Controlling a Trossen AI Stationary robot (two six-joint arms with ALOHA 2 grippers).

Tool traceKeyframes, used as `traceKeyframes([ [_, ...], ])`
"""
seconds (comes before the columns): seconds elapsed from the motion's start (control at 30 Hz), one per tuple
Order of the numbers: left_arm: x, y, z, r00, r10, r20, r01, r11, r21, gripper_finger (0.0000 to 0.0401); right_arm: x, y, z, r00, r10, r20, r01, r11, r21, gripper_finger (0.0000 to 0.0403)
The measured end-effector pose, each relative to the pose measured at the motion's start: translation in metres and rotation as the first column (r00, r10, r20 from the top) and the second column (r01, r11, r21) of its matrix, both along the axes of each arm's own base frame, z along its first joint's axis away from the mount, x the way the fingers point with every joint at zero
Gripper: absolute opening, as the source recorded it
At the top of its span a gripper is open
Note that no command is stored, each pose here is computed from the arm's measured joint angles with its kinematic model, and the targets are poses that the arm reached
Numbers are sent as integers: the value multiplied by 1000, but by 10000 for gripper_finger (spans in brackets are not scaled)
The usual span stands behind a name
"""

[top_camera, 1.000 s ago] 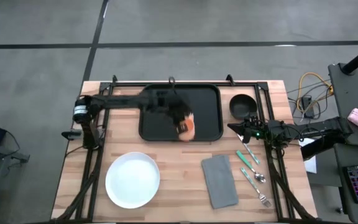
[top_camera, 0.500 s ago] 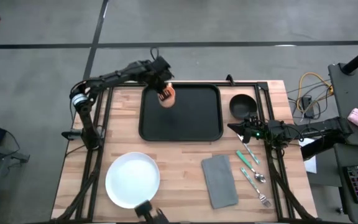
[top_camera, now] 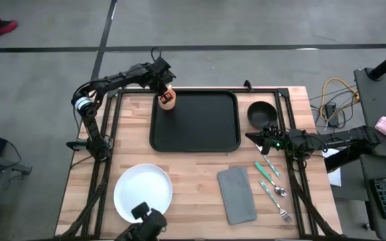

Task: Set up tray
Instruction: Put the light orange mug on the black serving tray, then put the white plate on the black serving tray to the bottom right of the light orange mug

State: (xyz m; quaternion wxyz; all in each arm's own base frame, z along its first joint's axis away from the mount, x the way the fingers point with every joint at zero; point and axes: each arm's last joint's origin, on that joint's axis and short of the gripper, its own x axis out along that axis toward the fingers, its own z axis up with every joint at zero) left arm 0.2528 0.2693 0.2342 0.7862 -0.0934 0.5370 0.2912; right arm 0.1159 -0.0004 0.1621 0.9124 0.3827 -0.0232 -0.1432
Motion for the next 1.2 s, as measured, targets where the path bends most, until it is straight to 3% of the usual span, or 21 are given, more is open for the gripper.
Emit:
traceKeyframes([
  [0.23,-1,2,-13,1000,-5,28,4,1000,23,0,0,0,0,1000,0,0,0,1000,0,9],
  [0.53,-2,2,-11,1000,-12,13,11,1000,20,9,0,0,0,1000,0,2,0,1000,1,9],
  [0.7,0,4,-1,1000,-11,15,10,999,30,74,0,0,0,1000,0,7,0,1000,15,9],
  [0.97,2,6,31,1000,-11,21,10,999,36,234,0,0,0,1000,1,9,-1,1000,22,9],
  [1.07,1,5,57,1000,-11,27,10,999,42,269,0,0,0,1000,-6,9,6,1000,22,9],
  [1.2,1,-1,109,994,-23,106,13,995,97,280,-1,-2,0,996,-83,9,83,996,17,9],
])
